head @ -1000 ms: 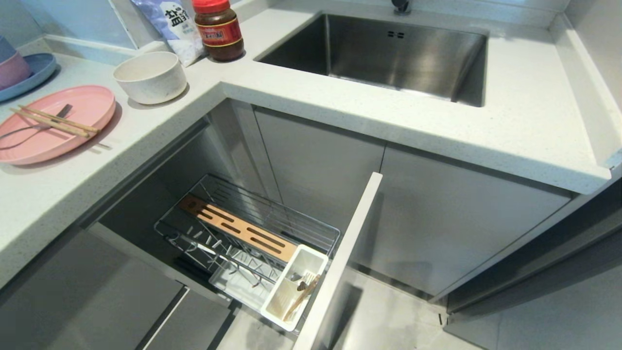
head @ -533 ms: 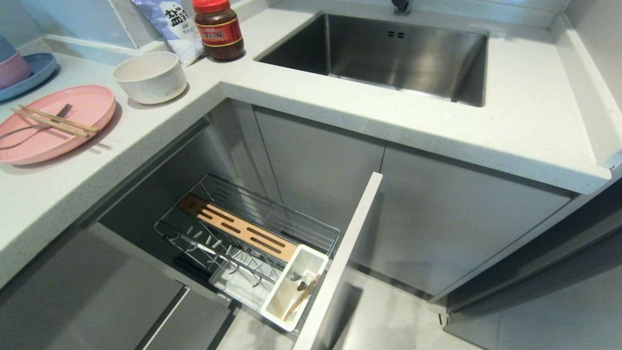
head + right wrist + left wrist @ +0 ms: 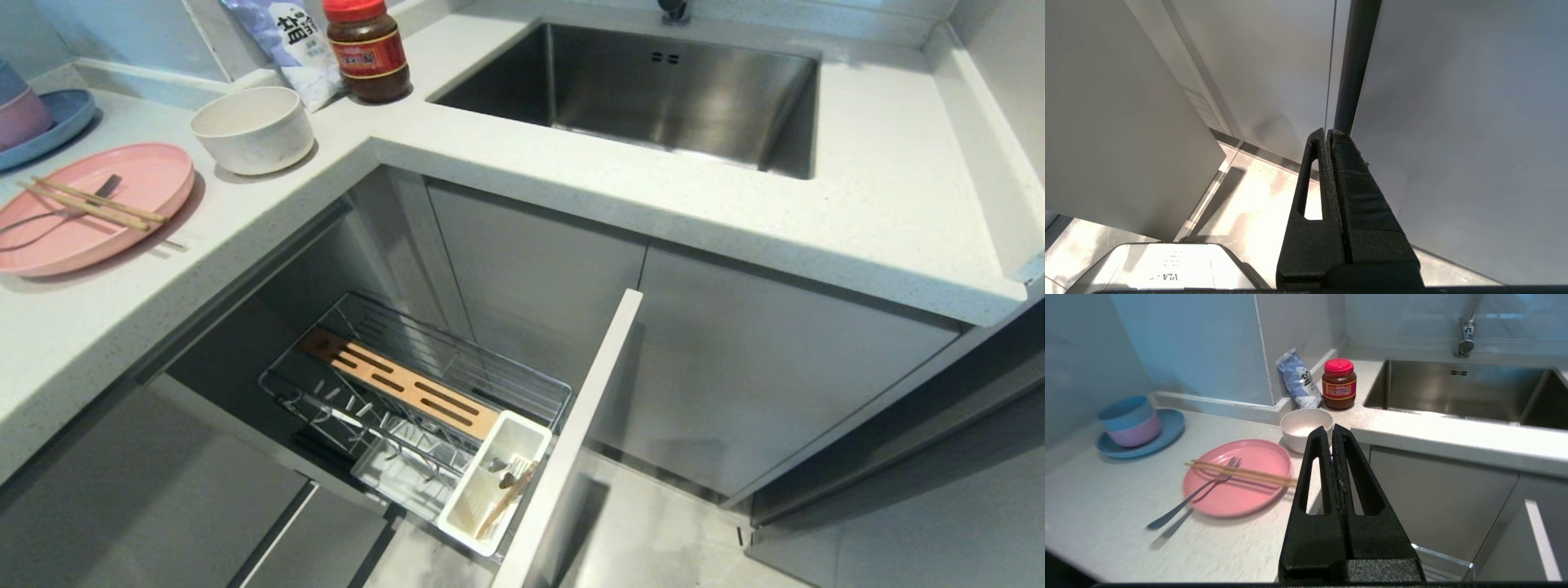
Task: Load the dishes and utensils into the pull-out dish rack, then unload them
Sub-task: Pick up the chopsticks and place it in the cupboard
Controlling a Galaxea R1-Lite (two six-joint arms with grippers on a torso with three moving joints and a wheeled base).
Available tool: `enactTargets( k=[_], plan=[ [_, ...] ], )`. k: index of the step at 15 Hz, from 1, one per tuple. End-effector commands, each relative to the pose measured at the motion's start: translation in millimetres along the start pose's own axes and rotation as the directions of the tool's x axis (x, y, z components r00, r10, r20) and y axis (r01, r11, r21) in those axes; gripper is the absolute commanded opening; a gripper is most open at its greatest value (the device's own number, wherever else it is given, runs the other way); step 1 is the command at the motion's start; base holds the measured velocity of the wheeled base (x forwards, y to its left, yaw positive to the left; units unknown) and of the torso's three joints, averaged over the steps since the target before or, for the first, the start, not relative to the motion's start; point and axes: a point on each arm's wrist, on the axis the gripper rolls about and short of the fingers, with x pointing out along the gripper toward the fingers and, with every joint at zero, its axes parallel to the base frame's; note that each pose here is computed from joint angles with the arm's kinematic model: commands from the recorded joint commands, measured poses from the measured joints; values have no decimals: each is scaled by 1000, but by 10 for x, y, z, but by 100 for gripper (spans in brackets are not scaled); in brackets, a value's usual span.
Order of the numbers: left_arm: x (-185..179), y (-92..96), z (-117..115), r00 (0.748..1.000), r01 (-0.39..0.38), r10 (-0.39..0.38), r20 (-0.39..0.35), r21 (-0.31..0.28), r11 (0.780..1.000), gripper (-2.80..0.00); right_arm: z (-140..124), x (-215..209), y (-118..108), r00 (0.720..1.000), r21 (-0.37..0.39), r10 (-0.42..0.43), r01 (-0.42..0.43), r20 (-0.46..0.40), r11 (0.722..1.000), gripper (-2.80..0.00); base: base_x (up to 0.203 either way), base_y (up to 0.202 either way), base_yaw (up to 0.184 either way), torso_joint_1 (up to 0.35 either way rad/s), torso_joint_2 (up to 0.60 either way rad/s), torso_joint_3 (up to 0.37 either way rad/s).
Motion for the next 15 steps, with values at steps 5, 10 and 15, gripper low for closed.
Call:
enactTargets(
  k=[5, 10, 15],
  plan=[
    [1606, 73, -189, 970, -101, 28, -241, -299, 949, -280, -5, -2, 0, 1000, 0, 1, -1, 2, 1000, -280, 0, 0, 0, 0, 0, 0],
    [2240, 116, -411, 898, -389, 252, -360, -385, 837, -280, -5, -2, 0, 1000, 0, 0, 0, 2, 1000, -280, 0, 0, 0, 0, 0, 0],
    [2298, 119, -574, 751, -536, 329, -573, -237, 810, -280, -5, -2, 0, 1000, 0, 0, 0, 2, 1000, -280, 0, 0, 0, 0, 0, 0]
  ],
)
